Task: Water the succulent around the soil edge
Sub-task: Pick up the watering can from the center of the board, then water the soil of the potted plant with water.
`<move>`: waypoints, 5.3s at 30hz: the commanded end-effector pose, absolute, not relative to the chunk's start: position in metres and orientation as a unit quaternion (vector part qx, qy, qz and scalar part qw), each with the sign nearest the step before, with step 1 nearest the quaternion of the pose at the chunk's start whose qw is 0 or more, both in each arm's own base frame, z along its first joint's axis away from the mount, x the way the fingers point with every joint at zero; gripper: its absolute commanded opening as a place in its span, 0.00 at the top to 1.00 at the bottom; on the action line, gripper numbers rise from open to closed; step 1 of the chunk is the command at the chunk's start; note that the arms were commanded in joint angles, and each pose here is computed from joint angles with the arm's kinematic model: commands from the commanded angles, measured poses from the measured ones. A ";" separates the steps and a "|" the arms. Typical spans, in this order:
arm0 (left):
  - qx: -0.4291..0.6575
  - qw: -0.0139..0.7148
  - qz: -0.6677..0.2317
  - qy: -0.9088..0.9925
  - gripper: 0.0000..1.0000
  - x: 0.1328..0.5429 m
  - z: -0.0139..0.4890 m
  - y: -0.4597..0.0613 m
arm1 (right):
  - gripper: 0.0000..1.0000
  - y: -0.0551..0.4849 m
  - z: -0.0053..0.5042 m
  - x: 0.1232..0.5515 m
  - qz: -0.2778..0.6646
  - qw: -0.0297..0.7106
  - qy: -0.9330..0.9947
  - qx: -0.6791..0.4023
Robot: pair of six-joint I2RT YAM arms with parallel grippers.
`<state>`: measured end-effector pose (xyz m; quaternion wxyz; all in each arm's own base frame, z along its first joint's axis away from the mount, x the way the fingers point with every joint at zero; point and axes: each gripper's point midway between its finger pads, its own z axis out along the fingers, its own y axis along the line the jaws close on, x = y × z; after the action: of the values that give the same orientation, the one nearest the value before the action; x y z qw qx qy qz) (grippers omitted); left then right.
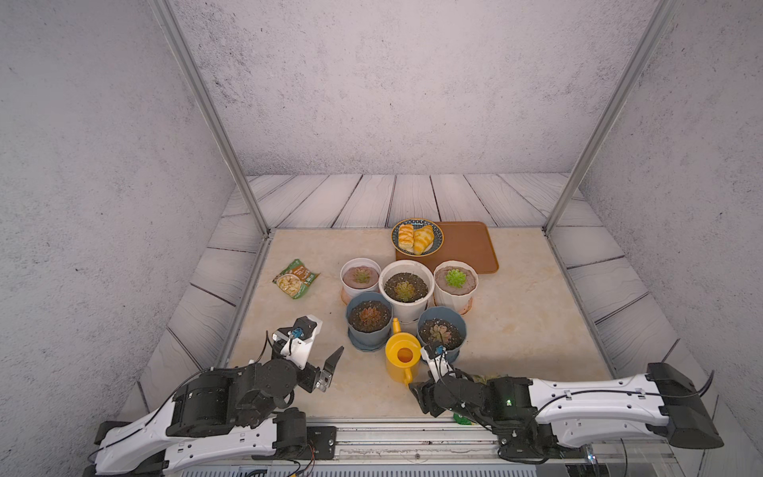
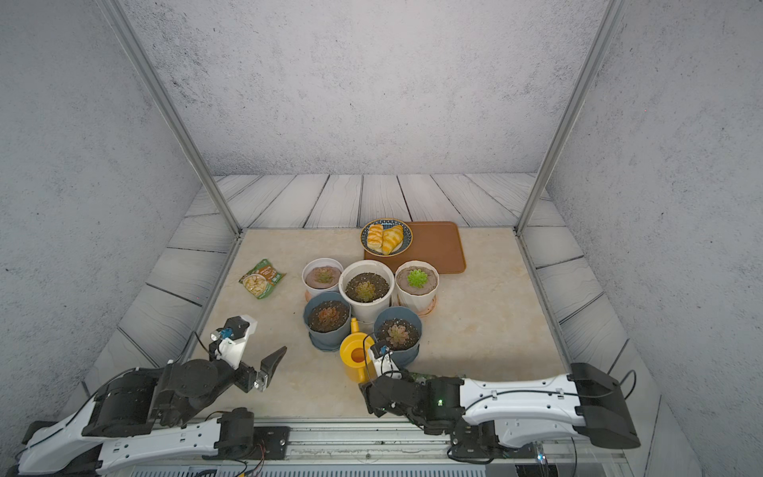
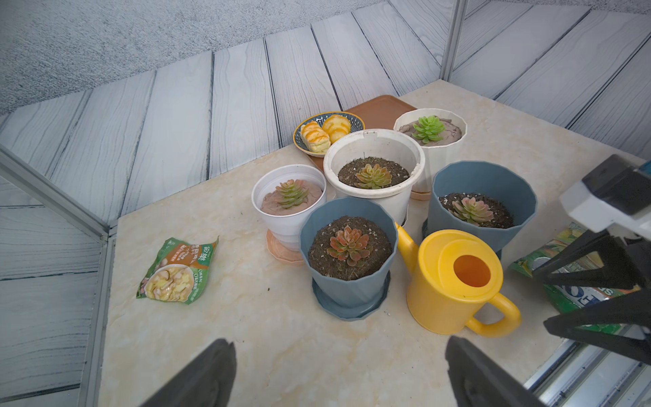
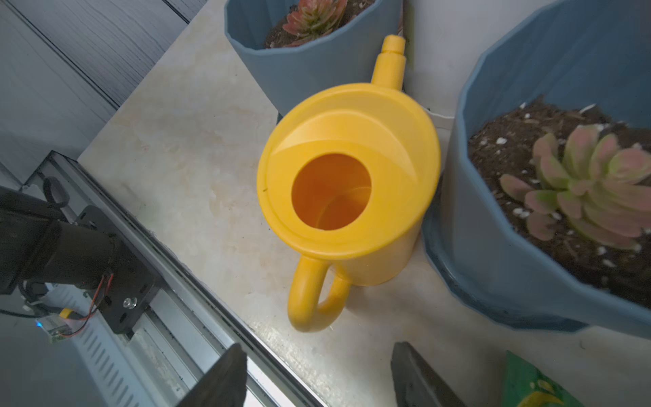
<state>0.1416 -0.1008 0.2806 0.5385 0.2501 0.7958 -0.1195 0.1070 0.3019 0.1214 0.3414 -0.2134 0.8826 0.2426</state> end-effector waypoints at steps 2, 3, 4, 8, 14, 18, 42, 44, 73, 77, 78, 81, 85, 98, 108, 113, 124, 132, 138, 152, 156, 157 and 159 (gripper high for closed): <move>0.256 0.538 -0.115 0.795 0.02 0.141 0.276 -0.099 | 0.36 0.314 0.117 0.119 0.239 0.374 0.881 -0.163; 0.257 0.536 -0.115 0.796 0.02 0.141 0.276 -0.100 | 0.36 0.316 0.112 0.119 0.232 0.374 0.883 -0.163; 0.258 0.535 -0.115 0.796 0.02 0.141 0.276 -0.101 | 0.37 0.318 0.109 0.119 0.227 0.374 0.884 -0.164; 0.257 0.529 -0.121 0.800 0.02 0.139 0.273 -0.103 | 0.39 0.321 0.096 0.123 0.199 0.388 0.887 -0.153; 0.263 0.522 -0.132 0.800 0.02 0.137 0.269 -0.108 | 0.45 0.316 0.089 0.126 0.176 0.423 0.879 -0.129; 0.265 0.521 -0.135 0.800 0.02 0.136 0.268 -0.109 | 0.46 0.317 0.087 0.126 0.171 0.435 0.875 -0.127; 0.267 0.520 -0.135 0.800 0.02 0.136 0.268 -0.110 | 1.00 0.304 0.122 0.127 0.175 0.473 0.857 -0.110; 0.267 0.520 -0.134 0.800 0.02 0.136 0.268 -0.111 | 1.00 0.304 0.134 0.126 0.181 0.474 0.852 -0.127; 0.167 0.625 -0.238 0.725 0.02 0.187 0.410 -0.180 | 1.00 0.257 0.286 0.129 0.190 0.517 0.708 -0.441; 0.143 0.575 -0.298 0.748 0.02 0.217 0.403 -0.201 | 1.00 0.257 0.294 0.138 0.202 0.519 0.707 -0.436; 0.142 0.571 -0.310 0.747 0.02 0.221 0.402 -0.207 | 1.00 0.259 0.295 0.139 0.204 0.519 0.705 -0.437; 0.139 0.568 -0.333 0.740 0.01 0.227 0.399 -0.221 | 1.00 0.261 0.301 0.141 0.206 0.525 0.699 -0.439; 0.134 0.557 -0.329 0.751 0.01 0.238 0.384 -0.232 | 1.00 0.264 0.310 0.141 0.218 0.530 0.692 -0.439; 0.118 0.526 -0.299 0.788 0.00 0.256 0.333 -0.240 | 1.00 0.248 0.405 0.126 0.333 0.623 0.606 -0.366; 0.120 0.515 -0.314 0.789 0.00 0.260 0.331 -0.253 | 1.00 0.214 0.446 0.112 0.388 0.698 0.521 -0.301; 0.125 0.520 -0.333 0.777 0.00 0.256 0.348 -0.256 | 1.00 0.216 0.429 0.120 0.373 0.706 0.528 -0.290; 0.170 0.539 -0.313 0.764 0.01 0.236 0.382 -0.237 | 1.00 0.212 0.391 0.128 0.346 0.683 0.572 -0.293; 0.189 0.541 -0.283 0.769 0.02 0.179 0.373 -0.169 | 1.00 0.169 0.369 0.128 0.331 0.650 0.634 -0.256; 0.206 0.511 -0.276 0.788 0.02 0.151 0.310 -0.147 | 1.00 0.146 0.333 0.134 0.269 0.602 0.708 -0.251; 0.217 0.503 -0.248 0.799 0.02 0.139 0.263 -0.127 | 1.00 0.175 0.276 0.144 0.154 0.486 0.792 -0.335; 0.214 0.502 -0.243 0.802 0.02 0.138 0.260 -0.124 | 1.00 0.184 0.274 0.148 0.137 0.469 0.802 -0.345; 0.214 0.500 -0.243 0.803 0.02 0.138 0.260 -0.124 | 1.00 0.185 0.273 0.149 0.132 0.464 0.804 -0.347; 0.215 0.497 -0.243 0.805 0.02 0.138 0.259 -0.125 | 1.00 0.188 0.272 0.151 0.123 0.453 0.810 -0.352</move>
<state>0.1374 -0.1269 0.2627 0.4987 0.2137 0.8011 -0.2528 0.1490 0.1875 0.2596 0.4510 -0.3585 0.8086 0.1189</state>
